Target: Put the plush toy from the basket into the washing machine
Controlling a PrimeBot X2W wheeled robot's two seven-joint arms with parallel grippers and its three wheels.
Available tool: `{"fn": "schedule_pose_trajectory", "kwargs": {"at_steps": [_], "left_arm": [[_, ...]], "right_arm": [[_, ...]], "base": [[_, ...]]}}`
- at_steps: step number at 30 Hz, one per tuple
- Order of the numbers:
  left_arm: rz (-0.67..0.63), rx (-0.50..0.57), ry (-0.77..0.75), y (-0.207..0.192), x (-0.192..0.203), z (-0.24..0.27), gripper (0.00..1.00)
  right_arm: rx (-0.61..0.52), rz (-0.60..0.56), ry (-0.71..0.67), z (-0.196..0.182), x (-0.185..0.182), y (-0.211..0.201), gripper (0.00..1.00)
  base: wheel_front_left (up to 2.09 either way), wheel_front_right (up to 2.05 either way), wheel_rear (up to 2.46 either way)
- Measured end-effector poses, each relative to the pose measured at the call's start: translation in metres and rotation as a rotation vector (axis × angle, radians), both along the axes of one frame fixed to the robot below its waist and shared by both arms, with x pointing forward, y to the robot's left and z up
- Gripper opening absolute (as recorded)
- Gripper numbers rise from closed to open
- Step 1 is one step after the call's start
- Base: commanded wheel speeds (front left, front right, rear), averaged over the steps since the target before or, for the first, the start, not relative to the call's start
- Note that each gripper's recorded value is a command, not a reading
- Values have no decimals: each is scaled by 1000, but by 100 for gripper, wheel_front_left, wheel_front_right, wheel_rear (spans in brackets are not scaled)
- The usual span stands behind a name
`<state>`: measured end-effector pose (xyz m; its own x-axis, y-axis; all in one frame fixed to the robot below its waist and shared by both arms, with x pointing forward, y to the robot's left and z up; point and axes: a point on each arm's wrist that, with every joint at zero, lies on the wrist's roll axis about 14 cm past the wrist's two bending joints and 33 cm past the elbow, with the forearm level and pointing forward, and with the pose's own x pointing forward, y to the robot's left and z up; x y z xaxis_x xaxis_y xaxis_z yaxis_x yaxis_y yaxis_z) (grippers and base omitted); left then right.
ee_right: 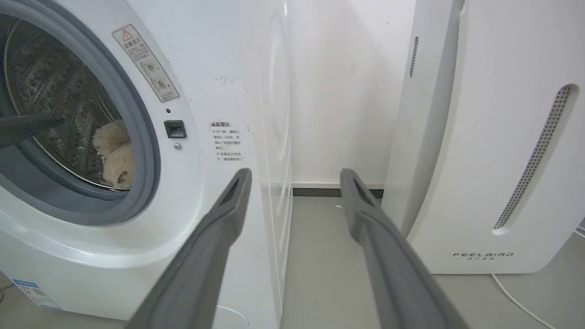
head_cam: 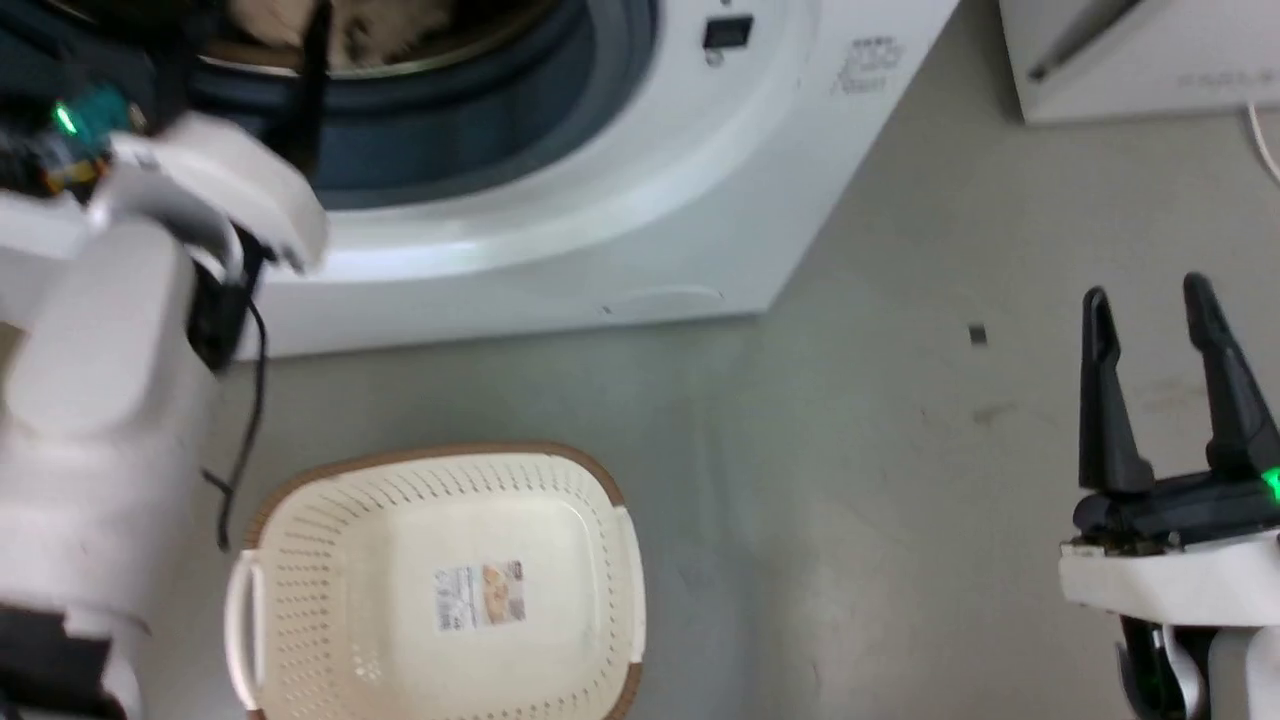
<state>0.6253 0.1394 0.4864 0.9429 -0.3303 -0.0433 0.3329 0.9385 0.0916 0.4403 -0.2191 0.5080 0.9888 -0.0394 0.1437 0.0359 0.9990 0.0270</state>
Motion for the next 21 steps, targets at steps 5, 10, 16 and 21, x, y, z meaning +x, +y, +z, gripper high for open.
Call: {"fn": "schedule_pose_trajectory", "kwargs": {"at_steps": [5,10,16,21], "left_arm": [[29,-27,-70,10,-47,28,100],[102,-88,-138,25,-97,50,100],[201,-155,-190,41,-154,62,100],[263,-171,-172,47,-192,52,100]], "right_arm": [[13,35,-34,16,-12,13,100],[29,76,-58,28,-25,28,100],[39,113,-75,37,-38,40,100],[42,133,-102,47,-44,47,100]], "base": [[0,0,0],[0,0,0],[0,0,0],[0,0,0]]}}
